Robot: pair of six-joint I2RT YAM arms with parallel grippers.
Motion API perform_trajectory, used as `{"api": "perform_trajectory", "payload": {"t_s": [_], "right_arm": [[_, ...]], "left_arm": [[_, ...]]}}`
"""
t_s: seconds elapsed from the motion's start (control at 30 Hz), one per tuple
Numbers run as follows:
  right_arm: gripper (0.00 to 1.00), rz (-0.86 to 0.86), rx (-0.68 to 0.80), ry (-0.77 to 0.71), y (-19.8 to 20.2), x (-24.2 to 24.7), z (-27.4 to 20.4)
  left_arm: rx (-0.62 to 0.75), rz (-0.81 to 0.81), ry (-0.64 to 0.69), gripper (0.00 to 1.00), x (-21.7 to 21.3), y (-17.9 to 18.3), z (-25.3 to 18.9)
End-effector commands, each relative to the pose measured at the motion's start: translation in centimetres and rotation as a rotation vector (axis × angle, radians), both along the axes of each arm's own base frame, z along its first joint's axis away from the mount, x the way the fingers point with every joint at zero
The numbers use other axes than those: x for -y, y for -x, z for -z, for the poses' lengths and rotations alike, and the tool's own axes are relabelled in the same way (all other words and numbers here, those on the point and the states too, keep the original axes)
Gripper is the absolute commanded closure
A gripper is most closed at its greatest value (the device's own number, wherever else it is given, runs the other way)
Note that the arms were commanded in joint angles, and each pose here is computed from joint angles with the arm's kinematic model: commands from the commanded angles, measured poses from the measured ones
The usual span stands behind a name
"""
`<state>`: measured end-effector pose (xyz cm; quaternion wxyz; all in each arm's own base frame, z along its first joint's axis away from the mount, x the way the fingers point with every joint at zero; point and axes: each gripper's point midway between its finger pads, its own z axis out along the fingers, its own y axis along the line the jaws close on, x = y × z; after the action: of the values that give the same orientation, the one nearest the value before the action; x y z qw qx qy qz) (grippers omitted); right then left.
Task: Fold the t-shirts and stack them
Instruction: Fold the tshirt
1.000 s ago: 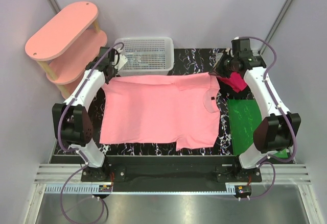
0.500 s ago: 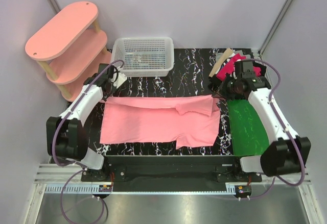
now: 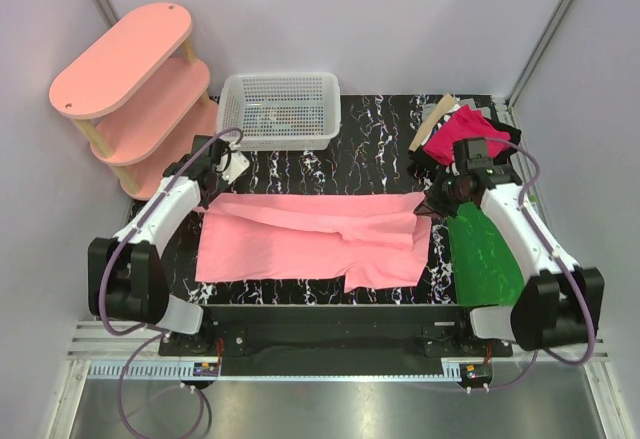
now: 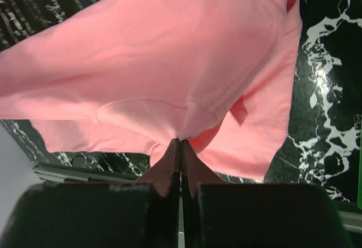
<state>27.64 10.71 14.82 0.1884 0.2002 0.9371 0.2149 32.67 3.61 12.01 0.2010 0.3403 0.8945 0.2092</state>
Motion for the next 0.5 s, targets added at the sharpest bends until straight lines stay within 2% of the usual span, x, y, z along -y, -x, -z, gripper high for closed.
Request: {"api": "perform_trajectory", "payload": {"t_s": [0.0, 0.03, 0.07, 0.1, 0.2, 0.23, 0.4, 0.47], "right_arm": [[0.97, -0.018, 0.01, 0.055, -3.6, 0.2, 2.0], [0.94, -0.019, 0.022, 0.053, -4.6, 0.1, 1.5], [0.87, -0.023, -0.001, 0.051, -4.8, 0.0, 2.2], [0.69, -0.024, -0.004, 0.045, -5.0, -0.2, 2.2], [0.55, -0.024, -0.009, 0.044, -4.5, -0.1, 2.4], [0.44, -0.016, -0.016, 0.063, -4.1, 0.3, 2.8], [0.4, -0.003, -0.004, 0.073, -3.6, 0.6, 2.6], [0.37, 0.01, 0.01, 0.072, -3.9, 0.6, 2.2]], "left_arm": [[0.006, -0.025, -0.002, 1.0, 0.0, -2.7, 0.8], [0.001, -0.03, -0.008, 1.0, -0.1, -3.0, 1.0], [0.001, -0.032, -0.013, 1.0, -0.1, -3.3, 0.8], [-0.027, -0.032, -0.011, 1.0, 0.0, -3.0, 1.3], [-0.062, -0.015, -0.006, 1.0, 0.0, -1.4, 2.2], [-0.075, -0.008, -0.002, 1.0, 0.0, -0.7, 2.6], [-0.159, 0.002, 0.04, 1.0, 0.4, 3.3, 5.3], [-0.185, 0.01, 0.06, 0.79, 0.7, 4.4, 5.6]]}}
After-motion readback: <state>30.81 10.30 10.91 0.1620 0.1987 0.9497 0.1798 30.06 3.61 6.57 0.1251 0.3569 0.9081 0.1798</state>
